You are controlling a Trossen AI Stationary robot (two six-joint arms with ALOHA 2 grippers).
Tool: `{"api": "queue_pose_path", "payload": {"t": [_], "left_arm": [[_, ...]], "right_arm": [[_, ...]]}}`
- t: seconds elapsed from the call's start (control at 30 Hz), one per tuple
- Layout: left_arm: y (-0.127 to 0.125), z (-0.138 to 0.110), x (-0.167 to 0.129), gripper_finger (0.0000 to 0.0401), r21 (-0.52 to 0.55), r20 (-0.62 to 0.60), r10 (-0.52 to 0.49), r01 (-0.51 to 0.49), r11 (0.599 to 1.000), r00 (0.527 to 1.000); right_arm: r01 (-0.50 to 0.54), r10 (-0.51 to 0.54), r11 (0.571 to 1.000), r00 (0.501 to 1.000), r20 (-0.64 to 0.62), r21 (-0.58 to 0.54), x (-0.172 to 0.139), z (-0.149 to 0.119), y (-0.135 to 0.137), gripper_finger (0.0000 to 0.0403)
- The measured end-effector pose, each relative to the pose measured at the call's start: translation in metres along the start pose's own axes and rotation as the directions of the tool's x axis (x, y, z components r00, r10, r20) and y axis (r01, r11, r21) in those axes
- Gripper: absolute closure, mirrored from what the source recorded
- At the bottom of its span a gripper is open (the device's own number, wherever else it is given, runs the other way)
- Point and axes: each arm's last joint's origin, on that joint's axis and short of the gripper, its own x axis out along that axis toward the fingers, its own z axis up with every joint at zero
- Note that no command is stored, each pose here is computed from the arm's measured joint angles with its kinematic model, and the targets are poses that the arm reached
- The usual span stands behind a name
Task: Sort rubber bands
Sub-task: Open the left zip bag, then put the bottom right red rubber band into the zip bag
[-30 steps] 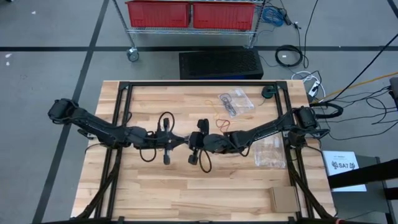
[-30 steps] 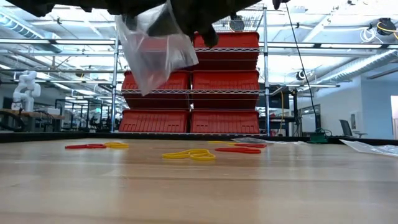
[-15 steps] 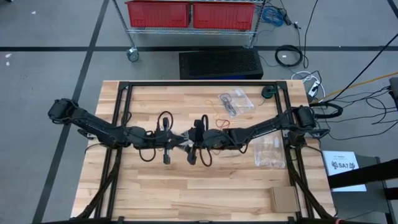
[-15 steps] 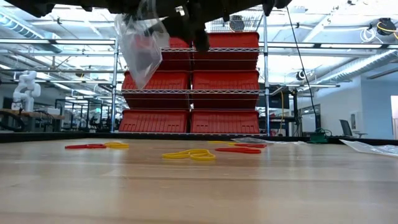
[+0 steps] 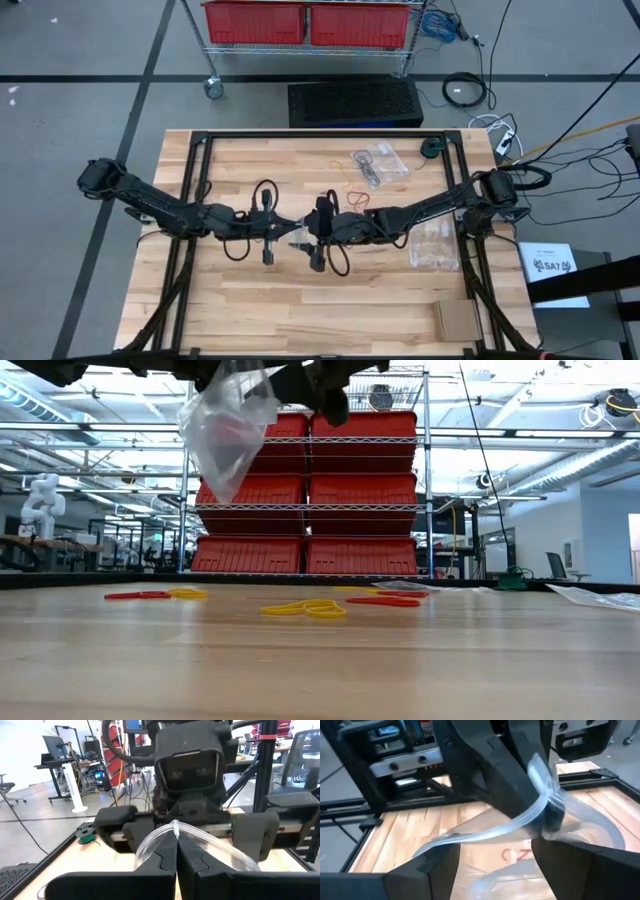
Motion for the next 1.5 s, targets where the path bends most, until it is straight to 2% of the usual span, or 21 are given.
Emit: {"api": "queue_pose_path", "payload": {"t": [0.43,0.7,0.93,1.07,1.17,1.3,1.4,1.5], "left_arm": [[0.0,-0.002,0.0,0.0401,0.008,-0.025,0.003,-0.003,1.0,1.0],[0.0,-0.004,0.0,0.0401,0.014,-0.04,0.002,-0.001,1.0,0.999],[0.001,-0.005,0.0,0.0401,0.02,-0.057,0.005,-0.004,1.0,0.998],[0.001,-0.007,-0.001,0.0401,0.039,-0.084,0.006,-0.002,0.999,0.996],[0.005,-0.007,-0.006,0.0401,0.07,-0.124,0.063,-0.055,0.996,0.99],[0.011,0.0,-0.017,0.0401,0.083,-0.146,0.12,-0.108,0.991,0.982],[0.015,0.005,-0.025,0.0401,0.087,-0.152,0.133,-0.121,0.989,0.979],[0.018,0.005,-0.033,0.0401,0.078,-0.136,0.135,-0.125,0.989,0.982]], "right_arm": [[0.007,-0.009,0.999,0.999,-0.043,-0.052,-0.022,0.014,-0.002,0.0167],[0.027,-0.037,0.997,0.988,-0.148,-0.069,-0.057,0.026,-0.009,0.0167],[0.048,-0.057,0.996,0.989,-0.133,-0.072,-0.085,0.043,-0.014,0.0167],[0.056,-0.071,0.994,0.981,-0.179,-0.09,-0.095,0.043,-0.017,0.0167],[0.08,-0.12,0.986,0.946,-0.3,-0.144,-0.096,0.029,-0.021,0.0167],[0.134,-0.184,0.982,0.855,-0.485,-0.135,-0.087,0.002,-0.025,0.0167],[0.164,-0.202,0.979,0.818,-0.539,-0.119,-0.074,-0.012,-0.026,0.0167],[0.134,-0.163,0.987,0.789,-0.592,-0.094,-0.056,-0.028,-0.028,0.0167]]}}
